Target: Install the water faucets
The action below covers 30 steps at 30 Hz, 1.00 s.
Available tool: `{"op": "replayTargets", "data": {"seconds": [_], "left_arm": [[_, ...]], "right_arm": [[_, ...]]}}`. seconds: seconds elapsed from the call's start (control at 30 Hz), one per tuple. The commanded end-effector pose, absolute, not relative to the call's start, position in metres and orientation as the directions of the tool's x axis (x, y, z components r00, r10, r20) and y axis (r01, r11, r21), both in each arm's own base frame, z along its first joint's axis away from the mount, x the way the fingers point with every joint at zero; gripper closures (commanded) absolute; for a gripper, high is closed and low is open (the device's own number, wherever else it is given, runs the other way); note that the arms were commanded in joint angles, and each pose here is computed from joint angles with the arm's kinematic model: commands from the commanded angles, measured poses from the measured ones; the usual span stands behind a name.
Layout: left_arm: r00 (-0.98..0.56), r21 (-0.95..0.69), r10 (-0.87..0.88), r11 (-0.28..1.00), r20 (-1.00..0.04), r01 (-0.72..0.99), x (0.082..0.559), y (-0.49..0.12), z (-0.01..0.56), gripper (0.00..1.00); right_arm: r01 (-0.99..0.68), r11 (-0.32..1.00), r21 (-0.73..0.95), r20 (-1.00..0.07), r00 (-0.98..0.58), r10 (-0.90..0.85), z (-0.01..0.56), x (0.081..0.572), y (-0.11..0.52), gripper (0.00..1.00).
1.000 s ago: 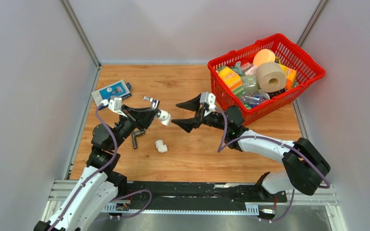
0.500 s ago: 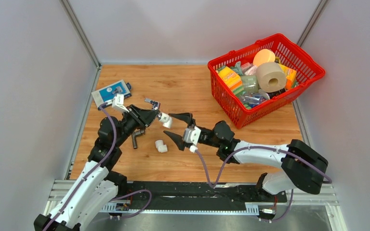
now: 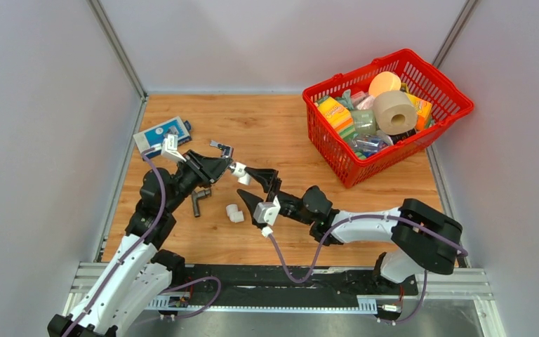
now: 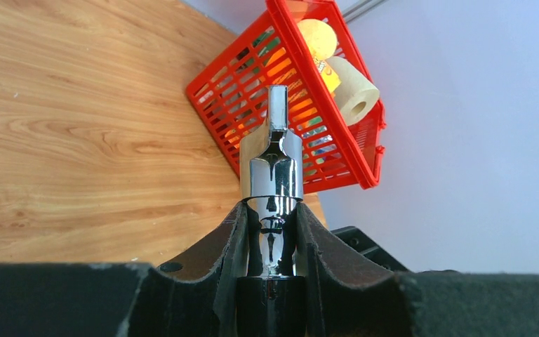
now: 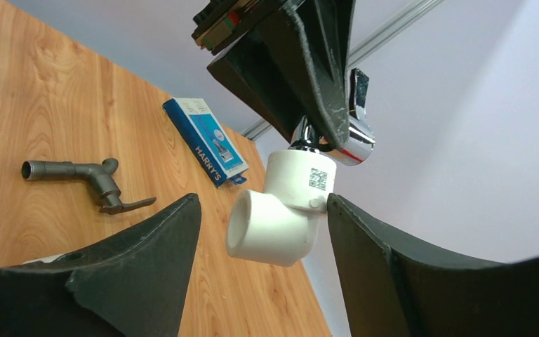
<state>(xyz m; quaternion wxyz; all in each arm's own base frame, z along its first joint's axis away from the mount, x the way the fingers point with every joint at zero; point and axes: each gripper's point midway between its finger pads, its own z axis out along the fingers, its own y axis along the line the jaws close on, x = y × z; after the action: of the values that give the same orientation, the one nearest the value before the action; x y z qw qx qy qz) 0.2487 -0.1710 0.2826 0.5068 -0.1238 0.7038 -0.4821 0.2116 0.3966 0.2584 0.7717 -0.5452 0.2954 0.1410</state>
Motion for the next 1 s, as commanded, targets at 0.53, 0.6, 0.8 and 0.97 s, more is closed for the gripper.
{"op": "replayTargets", "data": {"seconds": [0.53, 0.6, 0.8, 0.97], "left_arm": [[-0.426, -0.839, -0.744, 0.334, -0.515, 0.430, 0.235, -0.175, 0.349, 1.00], [-0.423, -0.832, -0.741, 0.331, -0.521, 0.445, 0.233, -0.176, 0.351, 1.00], [-0.343, -0.744, -0.691, 0.434, -0.637, 0.507, 0.234, -0.172, 0.350, 1.00], [-0.223, -0.553, -0.556, 0.543, -0.801, 0.631, 0.229, -0.174, 0.352, 1.00]], "right_arm": [[-0.074, 0.636, -0.768, -0.360, 0.871, -0.333, 0.277, 0.241, 0.390, 0.59], [-0.094, 0.649, -0.755, -0.380, 0.869, -0.316, 0.278, 0.241, 0.390, 0.65], [-0.311, 0.656, -0.688, -0.503, 0.855, -0.123, 0.292, 0.223, 0.395, 1.00], [-0.619, 0.468, -0.631, -0.684, 0.728, 0.040, 0.300, 0.204, 0.418, 1.00]]}}
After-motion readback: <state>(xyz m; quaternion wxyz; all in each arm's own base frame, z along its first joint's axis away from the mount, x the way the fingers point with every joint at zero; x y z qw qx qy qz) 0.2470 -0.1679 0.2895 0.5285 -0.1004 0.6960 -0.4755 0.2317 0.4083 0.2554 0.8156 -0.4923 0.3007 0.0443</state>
